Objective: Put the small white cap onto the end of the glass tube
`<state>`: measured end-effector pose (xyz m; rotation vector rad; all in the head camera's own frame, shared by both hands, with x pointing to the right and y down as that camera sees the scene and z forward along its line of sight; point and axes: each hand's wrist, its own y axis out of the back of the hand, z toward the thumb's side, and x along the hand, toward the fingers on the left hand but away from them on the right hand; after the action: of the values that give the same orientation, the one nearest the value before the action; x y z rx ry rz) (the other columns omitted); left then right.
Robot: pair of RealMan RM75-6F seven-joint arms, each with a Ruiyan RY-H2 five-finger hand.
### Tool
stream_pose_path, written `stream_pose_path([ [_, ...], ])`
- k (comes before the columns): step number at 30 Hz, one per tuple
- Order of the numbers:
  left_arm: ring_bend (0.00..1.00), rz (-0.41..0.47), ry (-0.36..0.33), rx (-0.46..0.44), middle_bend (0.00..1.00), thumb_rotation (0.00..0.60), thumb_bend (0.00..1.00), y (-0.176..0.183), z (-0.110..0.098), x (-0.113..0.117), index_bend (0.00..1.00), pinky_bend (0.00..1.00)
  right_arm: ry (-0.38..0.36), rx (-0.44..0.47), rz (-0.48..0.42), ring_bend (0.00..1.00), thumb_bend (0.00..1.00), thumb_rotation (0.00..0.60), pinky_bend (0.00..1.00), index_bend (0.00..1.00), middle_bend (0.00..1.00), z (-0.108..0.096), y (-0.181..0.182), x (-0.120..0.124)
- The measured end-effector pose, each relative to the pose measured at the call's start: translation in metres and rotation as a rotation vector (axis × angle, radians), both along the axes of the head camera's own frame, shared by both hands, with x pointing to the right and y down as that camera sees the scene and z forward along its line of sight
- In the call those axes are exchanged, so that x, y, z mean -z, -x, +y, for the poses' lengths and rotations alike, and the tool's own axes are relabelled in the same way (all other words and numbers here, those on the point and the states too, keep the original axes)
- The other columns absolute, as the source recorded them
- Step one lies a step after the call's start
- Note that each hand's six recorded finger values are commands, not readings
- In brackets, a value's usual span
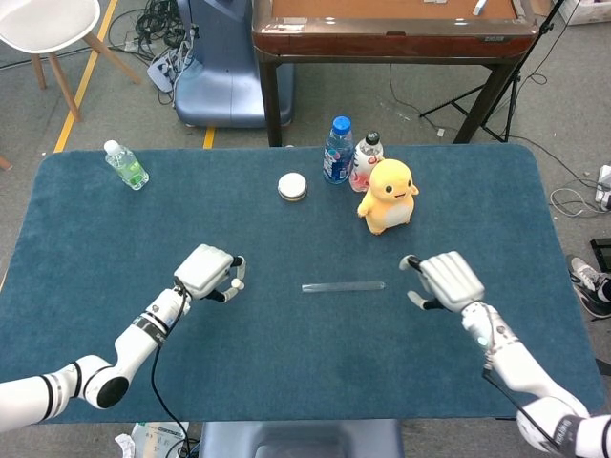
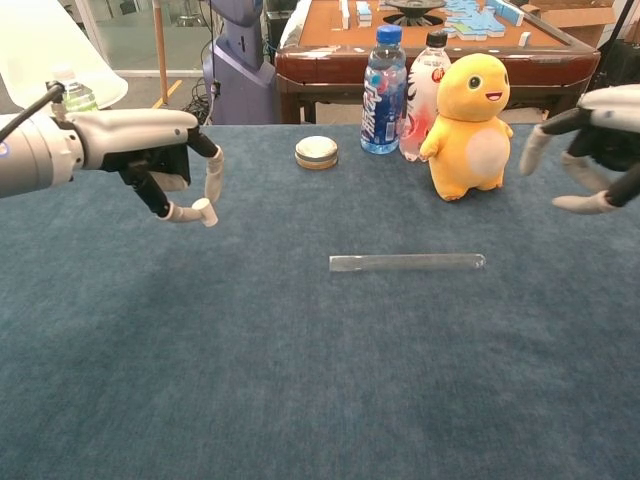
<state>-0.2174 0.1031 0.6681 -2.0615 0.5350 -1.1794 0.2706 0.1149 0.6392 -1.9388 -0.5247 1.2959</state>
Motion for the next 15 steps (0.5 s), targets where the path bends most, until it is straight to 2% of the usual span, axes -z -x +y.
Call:
stream_pose_path([
  [6,1.0,-0.011,-0.004,0.003,1.0,0.6,0.33,0.008,0.006,0.008,0.53,1.0,0.042,0.094,-0.035,0.97,0.35,0.6,1.0,0.46,0.86,-0.008,0.064,-0.026],
  [11,1.0,-0.017,0.003,-0.001,1.0,0.6,0.33,0.01,0.01,0.008,0.53,1.0,0.057,0.117,-0.029,0.99,0.25,0.6,1.0,0.47,0.88,-0.011,0.088,-0.04],
  [15,1.0,-0.015,0.007,-0.005,1.0,0.6,0.33,0.008,0.011,0.007,0.53,1.0,0.063,0.125,-0.009,0.99,0.21,0.6,1.0,0.47,0.88,-0.011,0.103,-0.053],
])
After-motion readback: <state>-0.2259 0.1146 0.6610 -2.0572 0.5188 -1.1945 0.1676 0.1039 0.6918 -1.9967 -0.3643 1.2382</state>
